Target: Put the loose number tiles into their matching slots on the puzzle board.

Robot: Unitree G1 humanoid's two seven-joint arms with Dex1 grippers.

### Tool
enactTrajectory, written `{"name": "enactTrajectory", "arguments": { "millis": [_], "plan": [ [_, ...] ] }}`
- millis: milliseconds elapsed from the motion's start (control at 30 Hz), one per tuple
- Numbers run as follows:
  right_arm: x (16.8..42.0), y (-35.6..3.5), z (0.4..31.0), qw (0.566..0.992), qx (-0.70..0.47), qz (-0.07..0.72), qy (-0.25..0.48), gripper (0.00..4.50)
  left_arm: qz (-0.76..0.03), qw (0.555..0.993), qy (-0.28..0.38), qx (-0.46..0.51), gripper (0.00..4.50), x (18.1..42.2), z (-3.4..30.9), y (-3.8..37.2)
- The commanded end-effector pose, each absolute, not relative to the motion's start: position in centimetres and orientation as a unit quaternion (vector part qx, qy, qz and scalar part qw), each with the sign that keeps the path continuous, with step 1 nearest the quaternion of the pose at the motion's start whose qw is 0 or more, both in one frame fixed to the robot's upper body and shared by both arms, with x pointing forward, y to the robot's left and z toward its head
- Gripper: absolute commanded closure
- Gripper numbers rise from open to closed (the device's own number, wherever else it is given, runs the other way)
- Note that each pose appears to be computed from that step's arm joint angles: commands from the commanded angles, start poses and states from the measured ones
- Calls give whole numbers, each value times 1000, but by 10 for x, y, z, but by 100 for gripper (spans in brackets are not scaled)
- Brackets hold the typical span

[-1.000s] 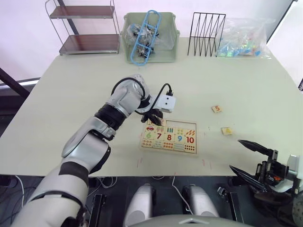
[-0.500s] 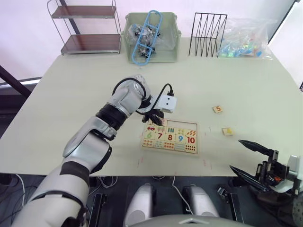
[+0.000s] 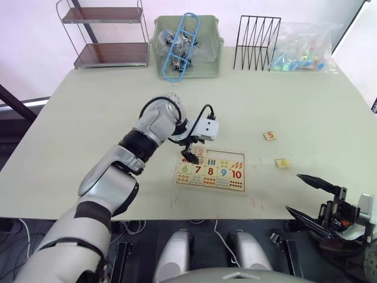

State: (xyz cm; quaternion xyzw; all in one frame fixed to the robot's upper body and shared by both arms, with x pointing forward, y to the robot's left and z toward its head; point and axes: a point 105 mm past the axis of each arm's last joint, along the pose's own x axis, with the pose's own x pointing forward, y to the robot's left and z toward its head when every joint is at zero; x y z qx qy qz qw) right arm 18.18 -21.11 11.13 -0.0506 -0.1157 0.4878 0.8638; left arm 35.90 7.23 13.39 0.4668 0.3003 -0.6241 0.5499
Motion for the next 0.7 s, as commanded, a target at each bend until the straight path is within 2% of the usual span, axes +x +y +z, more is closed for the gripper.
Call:
{"name": "enactTrajectory", "arguments": {
  "millis": [33, 167, 467, 600, 700],
  "plan": [
    [180, -212, 116, 864, -59, 485, -125, 0, -623, 569, 270, 463, 2, 365, 164, 69],
    [181, -212, 116, 864, -58, 484, -126, 0, -617, 603, 244, 442, 2, 375, 173, 74],
    [180, -212, 115, 864, -57, 484, -124, 0, -573, 686, 217, 392, 2, 401, 168, 92],
    [180, -213, 116, 864, -58, 485, -124, 0, -582, 708, 187, 354, 2, 403, 169, 92],
    [180, -213, 117, 863, -59, 485, -124, 0, -602, 718, 149, 316, 77, 398, 172, 86]
  ]
}}
